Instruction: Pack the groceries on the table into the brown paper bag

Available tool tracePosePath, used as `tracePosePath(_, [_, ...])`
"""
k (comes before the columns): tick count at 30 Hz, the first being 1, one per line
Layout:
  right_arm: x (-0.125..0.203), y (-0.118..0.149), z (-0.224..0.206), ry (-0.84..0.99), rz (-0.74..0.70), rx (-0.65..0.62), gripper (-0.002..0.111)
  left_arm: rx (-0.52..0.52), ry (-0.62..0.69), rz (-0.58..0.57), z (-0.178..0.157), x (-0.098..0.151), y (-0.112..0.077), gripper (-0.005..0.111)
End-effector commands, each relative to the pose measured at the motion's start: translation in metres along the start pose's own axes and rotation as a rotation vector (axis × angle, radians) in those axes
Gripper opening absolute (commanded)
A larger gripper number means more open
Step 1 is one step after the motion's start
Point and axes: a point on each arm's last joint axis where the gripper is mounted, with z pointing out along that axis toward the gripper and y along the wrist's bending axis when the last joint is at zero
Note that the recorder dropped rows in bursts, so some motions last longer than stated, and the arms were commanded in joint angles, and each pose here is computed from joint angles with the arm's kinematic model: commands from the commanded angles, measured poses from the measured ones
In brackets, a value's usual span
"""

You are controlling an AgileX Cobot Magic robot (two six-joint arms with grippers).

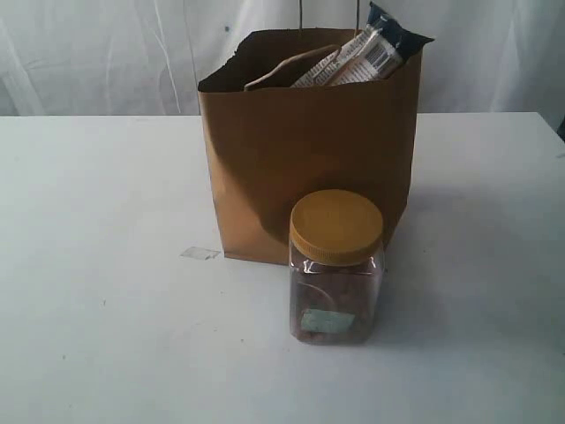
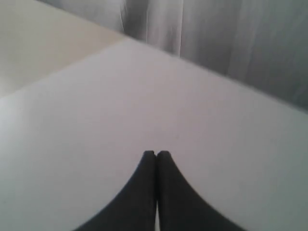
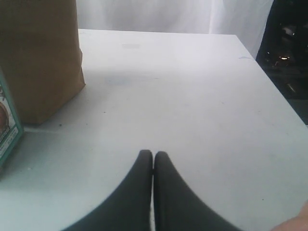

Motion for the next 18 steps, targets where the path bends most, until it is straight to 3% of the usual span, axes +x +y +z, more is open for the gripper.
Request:
tracePosePath(1, [0.0, 0.0, 0.0, -0.01, 0.002, 0.007, 0.0, -0.015, -0.201, 0.039, -0.023, -0.015, 0.011, 0.0])
tracePosePath(5, [0.0, 0.0, 0.0, -0.01, 0.002, 0.007, 0.0, -0.036, -0.226, 0.184, -0.03, -0.016, 0.014, 0.0])
tracePosePath(12, [0.0, 0.0, 0.0, -0.01, 0.002, 0.007, 0.0, 0.066, -0.16, 0.004, -0.043, -0.006, 0.013, 0.0])
tracePosePath(15, [0.0, 0.0, 0.0, -0.012, 0.002, 0.007, 0.0, 0.1, -0.155, 0.093, -0.044, 0.005, 0.012, 0.0])
tracePosePath(18, [0.0, 0.0, 0.0, -0.012, 0.002, 0.007, 0.0, 0.212, 0.051, 0.084, -0.039, 0.041, 0.005, 0.0])
